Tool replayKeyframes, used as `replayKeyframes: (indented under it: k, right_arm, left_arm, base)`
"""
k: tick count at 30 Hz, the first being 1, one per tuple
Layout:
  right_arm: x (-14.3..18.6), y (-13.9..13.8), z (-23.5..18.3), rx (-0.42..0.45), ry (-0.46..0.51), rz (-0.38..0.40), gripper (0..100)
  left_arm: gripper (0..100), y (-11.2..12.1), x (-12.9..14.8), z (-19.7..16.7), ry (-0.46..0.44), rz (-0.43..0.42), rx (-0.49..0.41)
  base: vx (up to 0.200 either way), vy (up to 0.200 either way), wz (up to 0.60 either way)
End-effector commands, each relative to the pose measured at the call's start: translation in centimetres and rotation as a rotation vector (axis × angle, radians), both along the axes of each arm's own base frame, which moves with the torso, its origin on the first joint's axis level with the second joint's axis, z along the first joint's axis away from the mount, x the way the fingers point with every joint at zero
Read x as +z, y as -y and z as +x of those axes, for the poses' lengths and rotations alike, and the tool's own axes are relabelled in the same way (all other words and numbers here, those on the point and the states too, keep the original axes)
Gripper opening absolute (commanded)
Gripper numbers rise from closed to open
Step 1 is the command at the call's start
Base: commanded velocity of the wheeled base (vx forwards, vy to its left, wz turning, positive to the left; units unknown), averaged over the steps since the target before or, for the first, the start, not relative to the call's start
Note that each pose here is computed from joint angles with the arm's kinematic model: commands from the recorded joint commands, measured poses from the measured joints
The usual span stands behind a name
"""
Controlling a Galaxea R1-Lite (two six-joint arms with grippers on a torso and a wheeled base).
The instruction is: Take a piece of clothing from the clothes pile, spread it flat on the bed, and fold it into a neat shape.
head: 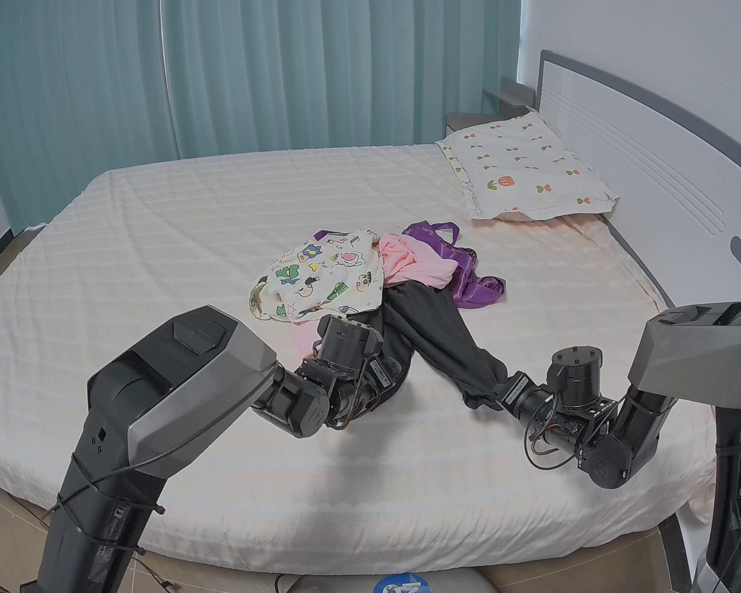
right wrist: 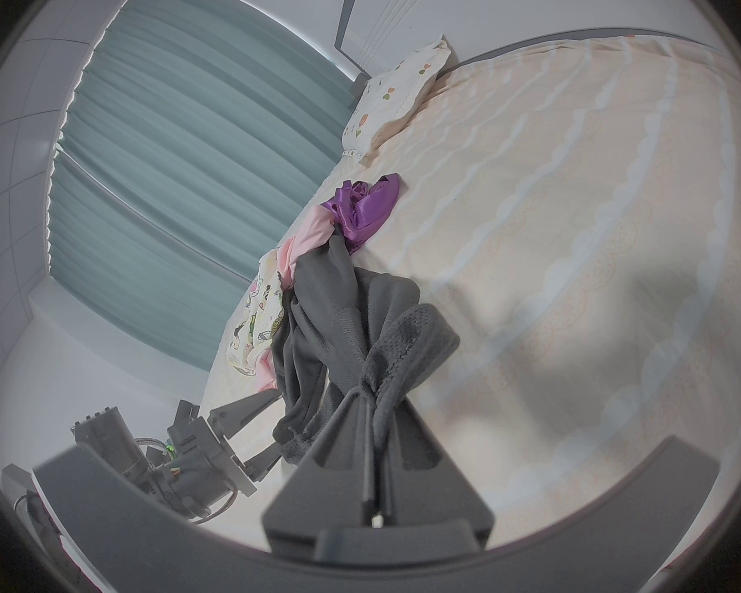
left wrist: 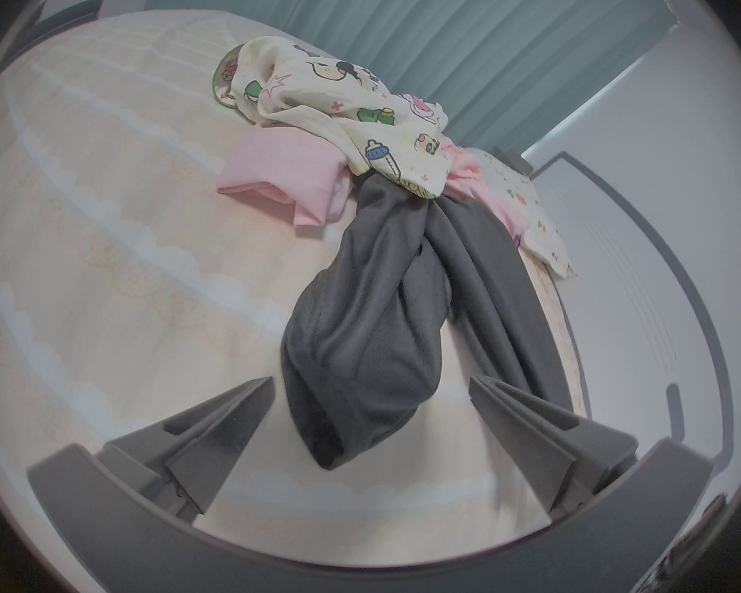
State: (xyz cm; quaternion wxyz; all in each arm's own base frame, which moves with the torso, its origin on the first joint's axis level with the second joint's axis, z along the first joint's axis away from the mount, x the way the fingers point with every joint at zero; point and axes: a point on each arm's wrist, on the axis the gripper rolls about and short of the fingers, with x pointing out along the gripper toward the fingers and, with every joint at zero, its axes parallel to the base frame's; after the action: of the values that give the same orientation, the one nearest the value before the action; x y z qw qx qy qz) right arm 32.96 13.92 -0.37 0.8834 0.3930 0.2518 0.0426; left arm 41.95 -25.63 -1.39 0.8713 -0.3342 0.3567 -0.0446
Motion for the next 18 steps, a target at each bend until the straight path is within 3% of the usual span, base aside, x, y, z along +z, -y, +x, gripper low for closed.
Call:
replayKeyframes:
  k: [1, 2, 3, 10, 15, 18]
  right_arm:
    - [0.0, -0.1, 0.0, 0.003, 0.000, 0.000, 0]
    - [0.0, 0.0, 0.0, 0.001, 0.000, 0.000, 0]
    - [0.0, 0.0, 0.0, 0.001, 0.000, 0.000, 0]
    - [0.3, -0.1, 0.0, -0.002, 0.010, 0.019, 0]
    - [1.4, 0.1, -0.8, 0.003, 0.113, 0.090, 0]
    - [2.7, 0.0, -2.7, 0.087, 0.192, 0.128, 0]
  left_arm:
    - [100, 0.2, -0.2, 0.4, -0.001, -0.005, 0.011]
    - [100, 0.1, -0.3, 0.4, -0.008, -0.002, 0.013]
    - [0, 0.1, -0.3, 0.4, -0.014, 0.002, 0.013]
    - [0, -0.6, -0.6, -0.4, -0.124, 0.049, 0.023]
    - [0, -2.6, 3.6, -1.3, -0.113, -0.029, 0.081]
    - [0, -3.9, 7.0, -3.7, -0.095, -0.065, 0.061]
  base:
    - [0.000, 0.000, 0.00]
    - [0.000, 0.000, 0.00]
    - [0.000, 0.000, 0.00]
    - [0.000, 0.000, 0.00]
    - [0.000, 0.000, 0.00]
    - [0.000, 0.000, 0.00]
